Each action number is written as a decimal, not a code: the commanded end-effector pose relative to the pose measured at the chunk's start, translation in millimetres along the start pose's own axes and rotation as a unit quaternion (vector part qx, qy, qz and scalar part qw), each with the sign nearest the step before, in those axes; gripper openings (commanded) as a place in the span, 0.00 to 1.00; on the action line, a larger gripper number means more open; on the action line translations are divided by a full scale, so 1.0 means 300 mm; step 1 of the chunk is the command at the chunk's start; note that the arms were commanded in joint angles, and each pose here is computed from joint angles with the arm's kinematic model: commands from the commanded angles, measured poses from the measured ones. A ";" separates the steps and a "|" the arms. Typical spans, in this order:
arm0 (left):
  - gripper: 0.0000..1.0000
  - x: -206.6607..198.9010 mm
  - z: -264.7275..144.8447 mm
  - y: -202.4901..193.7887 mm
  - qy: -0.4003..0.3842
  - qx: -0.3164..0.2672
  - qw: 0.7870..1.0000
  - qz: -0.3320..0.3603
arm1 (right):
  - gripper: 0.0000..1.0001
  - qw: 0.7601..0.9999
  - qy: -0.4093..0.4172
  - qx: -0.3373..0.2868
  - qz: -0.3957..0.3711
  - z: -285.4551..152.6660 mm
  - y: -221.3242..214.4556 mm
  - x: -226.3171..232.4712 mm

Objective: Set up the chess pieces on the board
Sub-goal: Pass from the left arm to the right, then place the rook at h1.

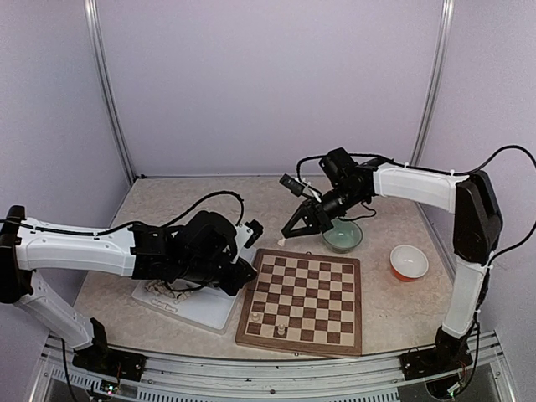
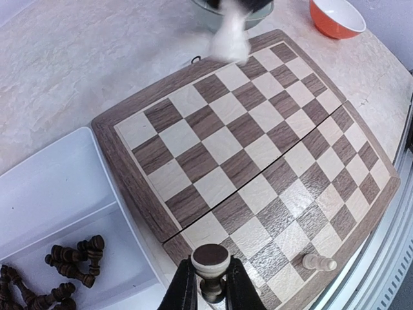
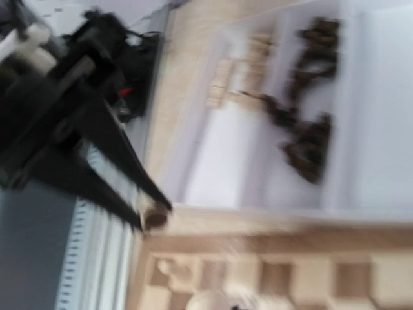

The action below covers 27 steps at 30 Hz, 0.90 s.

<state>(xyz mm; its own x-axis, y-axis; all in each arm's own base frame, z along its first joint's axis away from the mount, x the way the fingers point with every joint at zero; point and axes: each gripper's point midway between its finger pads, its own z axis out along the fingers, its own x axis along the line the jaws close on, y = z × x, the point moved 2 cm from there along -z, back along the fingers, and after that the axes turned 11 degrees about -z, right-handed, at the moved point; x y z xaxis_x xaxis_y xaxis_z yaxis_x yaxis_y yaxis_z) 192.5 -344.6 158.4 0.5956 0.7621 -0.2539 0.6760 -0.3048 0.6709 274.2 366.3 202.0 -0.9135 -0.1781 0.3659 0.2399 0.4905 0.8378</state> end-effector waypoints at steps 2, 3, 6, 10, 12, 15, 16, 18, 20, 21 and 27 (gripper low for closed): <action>0.00 0.058 0.019 0.027 0.012 -0.012 1.000 -0.004 | 0.00 0.994 -0.078 0.061 -0.042 -0.137 -0.088 0.057; 0.00 0.067 0.019 0.046 0.014 -0.017 1.000 -0.007 | 0.00 0.990 -0.095 0.084 -0.056 -0.153 -0.127 0.077; 0.00 0.088 0.028 0.095 0.019 -0.026 0.999 -0.013 | 0.00 0.973 -0.138 0.150 -0.105 -0.205 -0.263 0.157; 0.00 0.133 0.043 0.147 0.039 -0.039 0.998 -0.023 | 0.00 0.955 -0.145 0.204 -0.158 -0.238 -0.394 0.258; 0.00 0.157 0.052 0.162 0.048 -0.042 0.997 -0.033 | 0.00 0.947 -0.137 0.226 -0.186 -0.228 -0.440 0.306; 0.00 0.178 0.065 0.181 0.058 -0.047 0.996 -0.049 | 0.00 0.929 -0.122 0.263 -0.231 -0.190 -0.501 0.368; 0.00 0.180 0.067 0.188 0.060 -0.049 0.996 -0.053 | 0.00 0.924 -0.117 0.273 -0.242 -0.177 -0.521 0.385; 0.00 0.187 0.075 0.191 0.065 -0.050 0.995 -0.062 | 0.00 0.916 -0.104 0.289 -0.257 -0.149 -0.554 0.412; 0.00 0.190 0.082 0.188 0.068 -0.049 0.994 -0.070 | 0.00 0.912 -0.089 0.301 -0.263 -0.126 -0.583 0.432; 0.00 0.192 0.084 0.186 0.068 -0.048 0.994 -0.072 | 0.00 0.911 -0.080 0.307 -0.265 -0.115 -0.599 0.441; 0.01 0.206 0.079 0.165 0.078 -0.040 0.993 -0.076 | 0.00 0.897 -0.037 0.338 -0.282 -0.052 -0.668 0.499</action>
<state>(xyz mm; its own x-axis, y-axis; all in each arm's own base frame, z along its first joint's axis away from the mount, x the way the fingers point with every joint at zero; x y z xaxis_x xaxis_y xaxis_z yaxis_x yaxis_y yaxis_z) 267.3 -326.6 151.7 0.4354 0.8666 -0.2437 0.7171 -0.1703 0.6758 105.6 228.9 107.1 -0.8814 -0.4633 -0.0922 -0.4474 0.7560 0.4778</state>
